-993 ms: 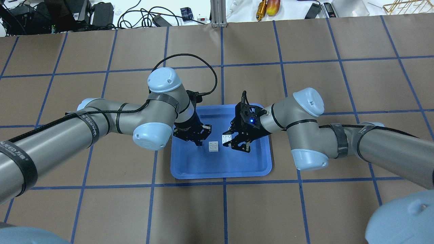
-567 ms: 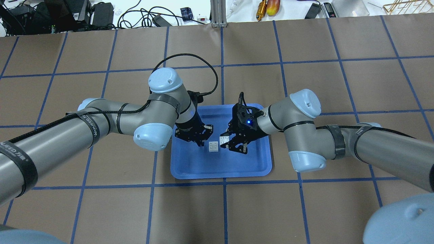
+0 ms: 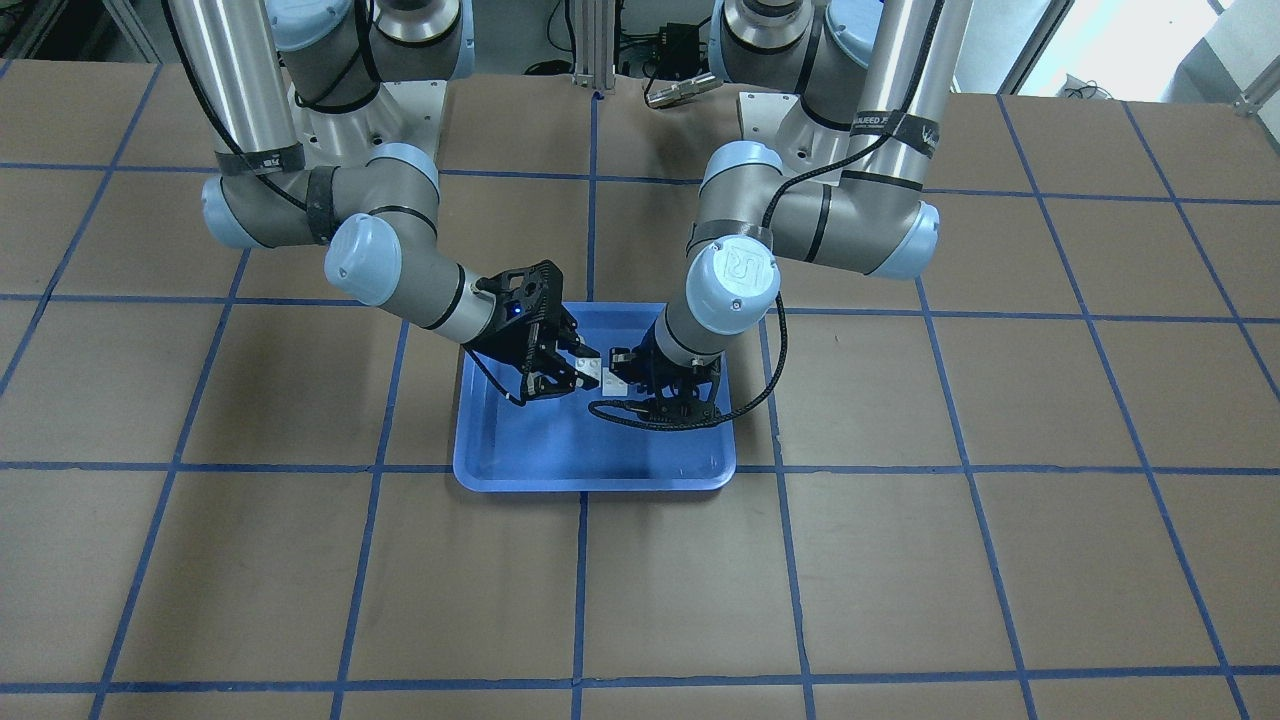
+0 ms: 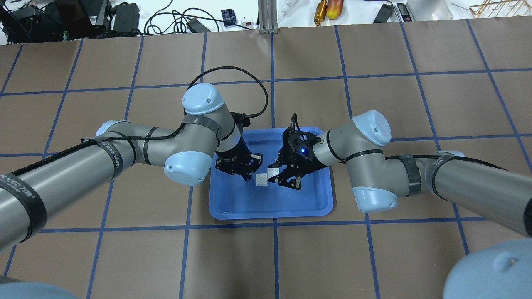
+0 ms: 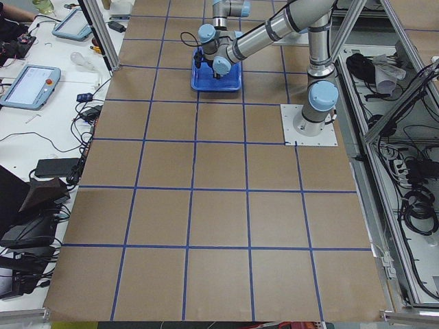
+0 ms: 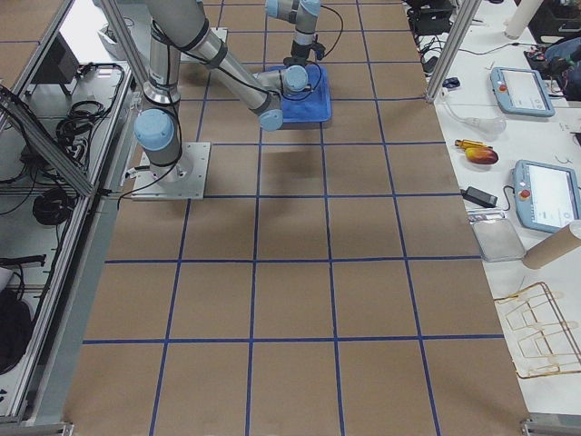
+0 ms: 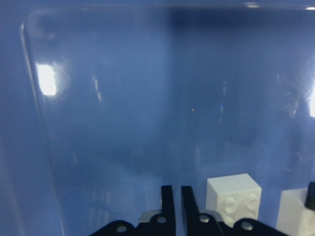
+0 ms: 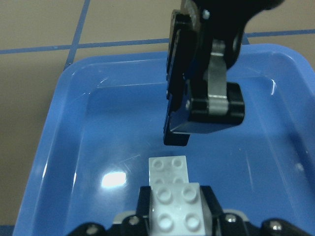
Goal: Assemble white blocks and place on blue tray
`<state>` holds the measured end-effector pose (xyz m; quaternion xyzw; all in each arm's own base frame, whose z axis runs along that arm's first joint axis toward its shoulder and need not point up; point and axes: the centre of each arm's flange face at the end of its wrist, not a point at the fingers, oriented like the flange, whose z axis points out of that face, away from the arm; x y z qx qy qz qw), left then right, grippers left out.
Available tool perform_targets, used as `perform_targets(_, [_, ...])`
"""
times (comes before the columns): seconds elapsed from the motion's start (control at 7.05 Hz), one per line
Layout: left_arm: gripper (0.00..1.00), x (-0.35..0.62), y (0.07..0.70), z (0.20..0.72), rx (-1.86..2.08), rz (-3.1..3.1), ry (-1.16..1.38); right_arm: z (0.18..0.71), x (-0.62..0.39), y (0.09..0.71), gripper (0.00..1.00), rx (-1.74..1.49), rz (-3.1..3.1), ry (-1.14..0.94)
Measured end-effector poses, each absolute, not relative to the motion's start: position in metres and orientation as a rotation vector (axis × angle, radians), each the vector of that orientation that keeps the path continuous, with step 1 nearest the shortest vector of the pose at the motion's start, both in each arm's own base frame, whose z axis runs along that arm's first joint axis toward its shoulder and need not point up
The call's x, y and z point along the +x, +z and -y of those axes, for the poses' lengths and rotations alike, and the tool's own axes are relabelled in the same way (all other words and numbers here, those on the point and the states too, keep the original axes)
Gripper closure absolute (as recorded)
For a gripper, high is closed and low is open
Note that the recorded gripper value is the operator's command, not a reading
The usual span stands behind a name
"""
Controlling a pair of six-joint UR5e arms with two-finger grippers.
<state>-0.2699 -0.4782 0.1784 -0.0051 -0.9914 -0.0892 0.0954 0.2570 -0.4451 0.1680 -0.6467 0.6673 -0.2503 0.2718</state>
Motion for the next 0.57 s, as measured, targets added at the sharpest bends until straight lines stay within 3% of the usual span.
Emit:
perform_targets(0.28, [0.8, -0.2703, 0.1802, 0.4782, -0.008, 2.932, -0.261, 0.4449, 0.2574, 0.1665, 0.73, -1.74, -1.797, -0.671])
perform_targets(0.57, [0.8, -0.2703, 0.1803, 0.4782, -0.006, 2.93, -0.261, 0.4452, 0.2575, 0.1618, 0.28, -1.735, -1.798, -0.662])
